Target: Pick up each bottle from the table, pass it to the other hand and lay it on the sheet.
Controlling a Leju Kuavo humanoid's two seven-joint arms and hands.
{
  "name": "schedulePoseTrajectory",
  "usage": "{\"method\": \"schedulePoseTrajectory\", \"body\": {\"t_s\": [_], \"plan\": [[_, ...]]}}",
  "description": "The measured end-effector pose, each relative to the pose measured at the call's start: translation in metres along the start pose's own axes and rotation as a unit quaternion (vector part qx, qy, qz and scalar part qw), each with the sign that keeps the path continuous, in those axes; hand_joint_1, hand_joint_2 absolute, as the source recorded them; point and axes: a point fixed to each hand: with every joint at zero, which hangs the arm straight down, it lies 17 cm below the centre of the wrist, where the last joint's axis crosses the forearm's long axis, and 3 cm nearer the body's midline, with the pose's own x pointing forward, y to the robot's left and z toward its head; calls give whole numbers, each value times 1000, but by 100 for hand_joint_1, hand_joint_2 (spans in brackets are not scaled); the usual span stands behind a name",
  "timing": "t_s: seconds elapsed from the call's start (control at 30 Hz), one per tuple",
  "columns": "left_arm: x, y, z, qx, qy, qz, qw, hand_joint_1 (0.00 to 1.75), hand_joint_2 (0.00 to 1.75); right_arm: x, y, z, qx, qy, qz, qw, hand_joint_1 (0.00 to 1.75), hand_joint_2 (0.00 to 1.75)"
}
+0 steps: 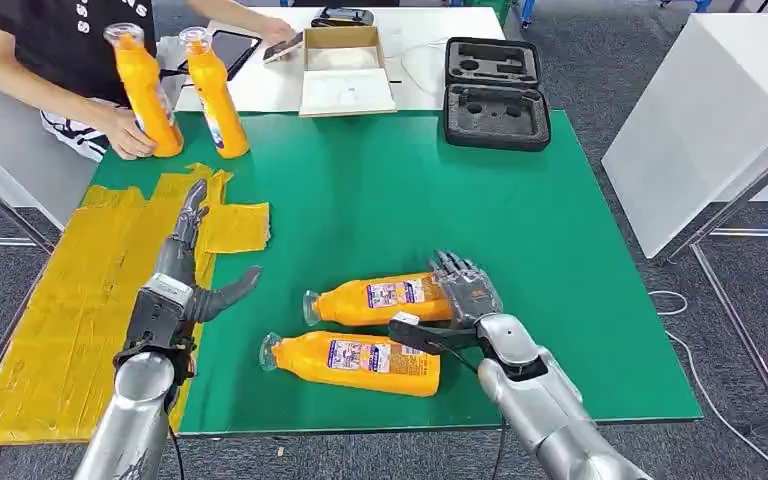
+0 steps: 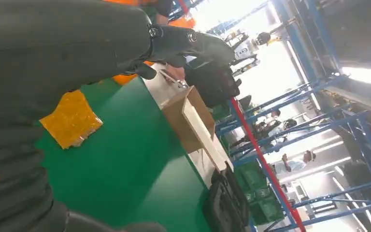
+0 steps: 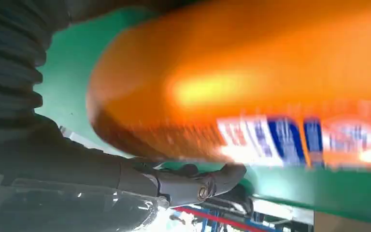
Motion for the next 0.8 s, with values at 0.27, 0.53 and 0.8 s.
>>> {"method": "schedulePoseTrajectory", "body": {"t_s": [0.27,0.53,0.8], "plan": [[-2,-4,1,-2,3,5,1000,0,175,-5,2,-6,8,7,-2,1000,175,175],[-4,-9,2,-7,7,11,1000,0,175,-6,3,-9,12,10,-5,1000,175,175],[-4,-11,2,-8,7,11,1000,0,175,-6,4,-10,14,12,-6,1000,175,175]]}}
